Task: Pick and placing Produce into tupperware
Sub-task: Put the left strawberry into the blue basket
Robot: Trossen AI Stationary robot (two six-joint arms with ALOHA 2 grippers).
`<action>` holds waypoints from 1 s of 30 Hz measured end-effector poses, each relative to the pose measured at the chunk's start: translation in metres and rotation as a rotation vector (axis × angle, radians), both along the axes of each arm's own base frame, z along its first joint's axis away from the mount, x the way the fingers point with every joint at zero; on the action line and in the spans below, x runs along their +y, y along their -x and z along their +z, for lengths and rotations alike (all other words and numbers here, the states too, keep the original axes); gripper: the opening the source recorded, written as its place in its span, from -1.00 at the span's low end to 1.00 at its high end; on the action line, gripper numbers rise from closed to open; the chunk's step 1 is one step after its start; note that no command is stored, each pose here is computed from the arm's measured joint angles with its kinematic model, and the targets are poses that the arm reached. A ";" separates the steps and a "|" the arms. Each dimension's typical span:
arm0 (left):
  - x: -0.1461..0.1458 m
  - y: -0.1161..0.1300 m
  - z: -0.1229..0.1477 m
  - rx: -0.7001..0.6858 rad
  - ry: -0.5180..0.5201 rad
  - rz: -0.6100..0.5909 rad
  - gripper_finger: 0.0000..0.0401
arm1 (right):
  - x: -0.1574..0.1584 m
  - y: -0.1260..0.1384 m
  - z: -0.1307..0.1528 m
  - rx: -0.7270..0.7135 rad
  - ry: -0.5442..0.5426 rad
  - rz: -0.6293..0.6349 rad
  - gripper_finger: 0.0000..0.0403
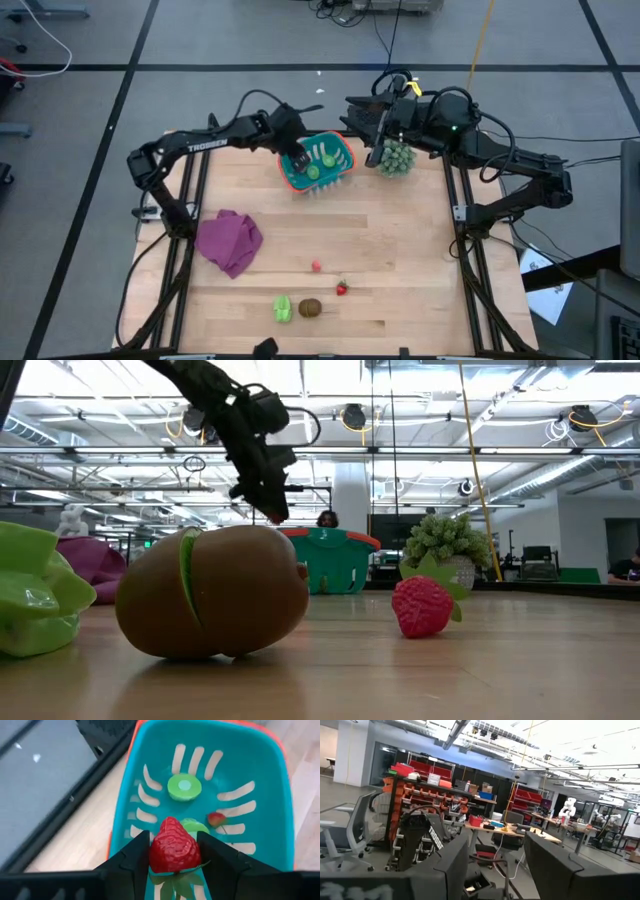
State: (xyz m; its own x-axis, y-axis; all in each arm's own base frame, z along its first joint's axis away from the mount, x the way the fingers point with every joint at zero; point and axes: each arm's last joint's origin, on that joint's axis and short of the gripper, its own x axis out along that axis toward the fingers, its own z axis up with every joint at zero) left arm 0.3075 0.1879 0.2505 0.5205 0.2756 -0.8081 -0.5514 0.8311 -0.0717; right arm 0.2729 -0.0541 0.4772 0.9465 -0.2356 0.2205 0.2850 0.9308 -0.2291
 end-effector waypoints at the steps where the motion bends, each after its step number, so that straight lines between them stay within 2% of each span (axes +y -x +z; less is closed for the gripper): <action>1: 0.002 -0.001 -0.003 0.000 0.012 0.000 -0.25 | 0.000 0.000 0.000 0.001 0.000 0.000 -0.09; 5: 0.013 -0.003 -0.013 0.043 0.055 0.016 -0.25 | 0.000 0.000 0.000 0.001 0.000 0.000 -0.09; 10: 0.023 -0.015 -0.012 0.126 0.126 0.018 -0.25 | 0.000 0.000 -0.002 0.021 -0.002 -0.001 -0.09; 17: 0.029 -0.037 -0.015 0.165 0.146 -0.014 -0.25 | 0.000 -0.001 -0.007 0.076 -0.012 -0.001 -0.09; 24: 0.028 -0.033 -0.029 0.263 0.240 -0.006 -0.25 | 0.000 -0.002 -0.008 0.086 -0.016 0.000 -0.09; 30: 0.029 -0.035 -0.031 0.254 0.237 0.000 -0.25 | 0.000 -0.002 -0.010 0.099 -0.026 0.001 -0.09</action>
State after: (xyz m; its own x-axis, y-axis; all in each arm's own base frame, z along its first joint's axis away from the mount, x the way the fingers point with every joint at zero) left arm 0.3423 0.2166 0.2193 0.2944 0.0646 -0.9535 -0.5763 0.8079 -0.1232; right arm 0.2745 -0.0545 0.4675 0.9636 -0.2394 0.1194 0.2615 0.9369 -0.2322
